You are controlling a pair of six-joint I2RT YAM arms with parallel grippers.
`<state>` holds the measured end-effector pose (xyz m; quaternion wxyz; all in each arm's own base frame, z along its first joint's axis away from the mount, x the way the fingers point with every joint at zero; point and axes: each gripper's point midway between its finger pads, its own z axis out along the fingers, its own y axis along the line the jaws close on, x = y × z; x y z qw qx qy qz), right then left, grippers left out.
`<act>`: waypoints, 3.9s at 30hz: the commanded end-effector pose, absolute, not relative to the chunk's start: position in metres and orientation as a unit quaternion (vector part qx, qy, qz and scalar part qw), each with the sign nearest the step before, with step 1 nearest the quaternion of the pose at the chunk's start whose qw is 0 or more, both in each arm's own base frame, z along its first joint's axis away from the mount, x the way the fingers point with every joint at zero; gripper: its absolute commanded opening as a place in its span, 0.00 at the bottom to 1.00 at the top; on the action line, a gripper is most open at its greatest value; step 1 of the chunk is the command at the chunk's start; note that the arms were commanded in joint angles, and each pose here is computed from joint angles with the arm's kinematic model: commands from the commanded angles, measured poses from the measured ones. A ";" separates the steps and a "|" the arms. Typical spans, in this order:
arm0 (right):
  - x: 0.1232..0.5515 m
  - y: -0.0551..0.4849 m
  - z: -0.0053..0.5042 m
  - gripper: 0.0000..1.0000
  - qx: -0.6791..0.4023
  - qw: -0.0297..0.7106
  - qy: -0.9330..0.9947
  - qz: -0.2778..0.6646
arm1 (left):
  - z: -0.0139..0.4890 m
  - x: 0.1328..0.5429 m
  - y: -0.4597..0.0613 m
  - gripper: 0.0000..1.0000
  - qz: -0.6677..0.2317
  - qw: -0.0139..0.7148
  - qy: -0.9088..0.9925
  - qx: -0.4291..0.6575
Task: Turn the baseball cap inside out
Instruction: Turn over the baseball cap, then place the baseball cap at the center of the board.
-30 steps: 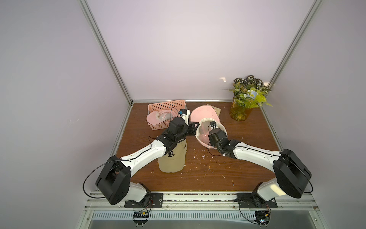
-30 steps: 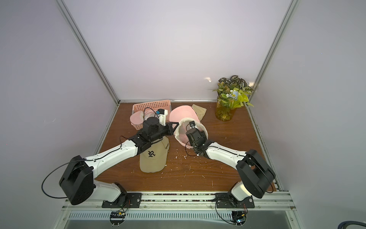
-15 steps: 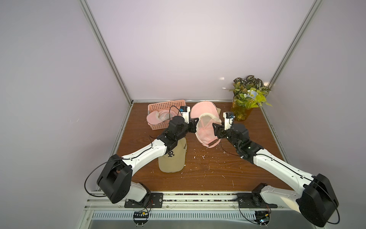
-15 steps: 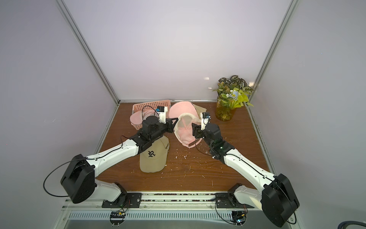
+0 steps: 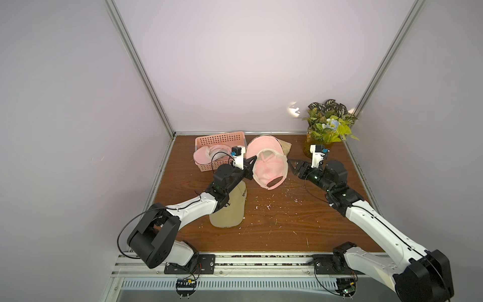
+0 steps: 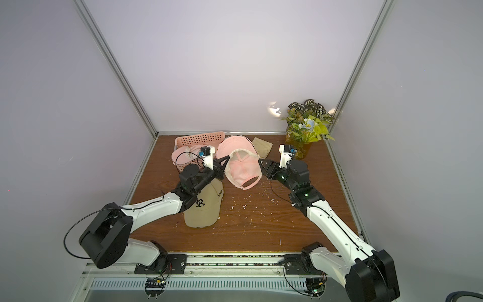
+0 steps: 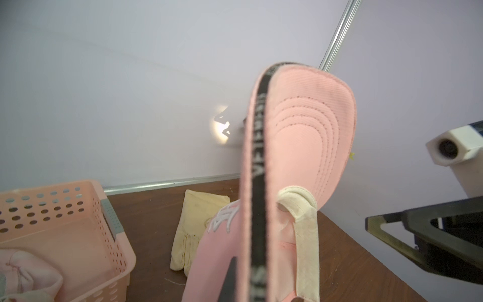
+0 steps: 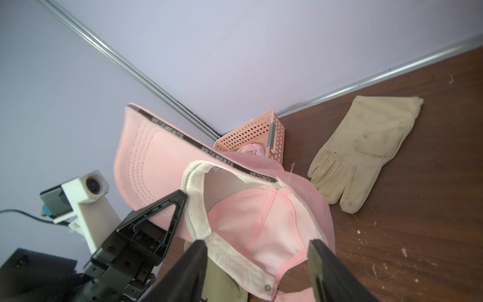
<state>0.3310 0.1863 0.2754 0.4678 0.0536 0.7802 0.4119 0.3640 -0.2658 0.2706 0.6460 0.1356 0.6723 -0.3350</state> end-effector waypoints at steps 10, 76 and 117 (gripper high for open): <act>0.326 0.190 0.314 0.56 0.193 0.382 0.716 0.551 | 0.319 0.343 -0.260 0.00 -0.344 0.736 0.557 0.176; 0.354 0.225 0.284 0.14 0.194 0.324 0.716 0.587 | 0.307 0.304 -0.317 0.00 -0.401 0.710 0.507 0.279; 0.372 0.199 0.289 0.00 0.167 0.434 0.710 0.530 | 0.273 0.266 -0.299 0.85 -0.404 0.650 0.569 0.301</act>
